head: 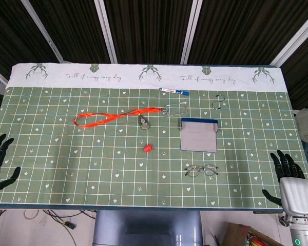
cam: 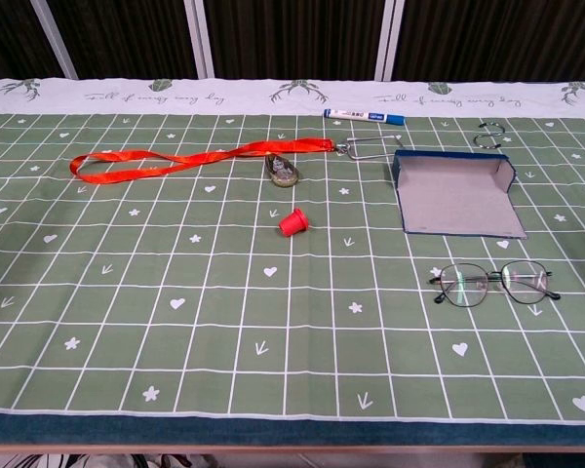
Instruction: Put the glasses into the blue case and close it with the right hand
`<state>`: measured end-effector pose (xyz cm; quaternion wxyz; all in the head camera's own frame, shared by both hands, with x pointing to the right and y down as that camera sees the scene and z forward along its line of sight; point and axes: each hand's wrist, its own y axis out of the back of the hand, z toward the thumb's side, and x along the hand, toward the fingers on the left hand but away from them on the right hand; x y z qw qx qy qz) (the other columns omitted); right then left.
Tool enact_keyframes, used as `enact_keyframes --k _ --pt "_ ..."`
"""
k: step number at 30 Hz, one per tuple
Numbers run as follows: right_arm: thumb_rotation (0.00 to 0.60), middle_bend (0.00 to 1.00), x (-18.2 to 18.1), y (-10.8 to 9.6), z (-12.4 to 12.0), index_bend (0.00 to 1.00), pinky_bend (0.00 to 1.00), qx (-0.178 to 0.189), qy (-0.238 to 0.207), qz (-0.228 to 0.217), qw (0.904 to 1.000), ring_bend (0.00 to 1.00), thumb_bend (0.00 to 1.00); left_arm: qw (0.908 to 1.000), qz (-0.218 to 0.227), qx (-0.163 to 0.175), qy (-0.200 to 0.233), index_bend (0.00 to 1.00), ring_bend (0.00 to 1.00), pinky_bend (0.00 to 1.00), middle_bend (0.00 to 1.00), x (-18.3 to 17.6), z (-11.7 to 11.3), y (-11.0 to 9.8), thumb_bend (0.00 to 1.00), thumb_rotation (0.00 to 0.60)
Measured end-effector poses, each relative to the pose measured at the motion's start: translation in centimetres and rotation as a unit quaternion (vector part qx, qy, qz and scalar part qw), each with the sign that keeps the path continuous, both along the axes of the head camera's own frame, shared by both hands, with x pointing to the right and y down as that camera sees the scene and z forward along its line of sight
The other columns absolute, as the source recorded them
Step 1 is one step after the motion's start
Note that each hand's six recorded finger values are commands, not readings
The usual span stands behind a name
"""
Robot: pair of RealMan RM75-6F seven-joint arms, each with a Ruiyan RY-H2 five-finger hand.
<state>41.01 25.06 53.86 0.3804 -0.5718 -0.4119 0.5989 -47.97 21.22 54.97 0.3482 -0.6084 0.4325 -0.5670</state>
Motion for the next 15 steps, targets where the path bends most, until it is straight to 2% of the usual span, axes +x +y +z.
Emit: enact_keyframes --k 5,15 --pt "0.600 0.00 -0.2 0.0 0.3 0.00 0.19 -0.007 -0.005 -0.003 1.0000 0.04 0.16 1.0000 -0.004 0.001 0.001 0.08 0.00 0.00 0.01 0.0 0.0 0.0 0.34 0.600" --pt "0.600 0.00 -1.4 0.4 2.0 0.00 0.19 -0.060 -0.020 -0.028 0.9976 0.04 0.16 0.9999 -0.016 0.006 0.002 0.07 0.00 0.00 0.01 -0.1 -0.1 0.0 0.34 0.600"
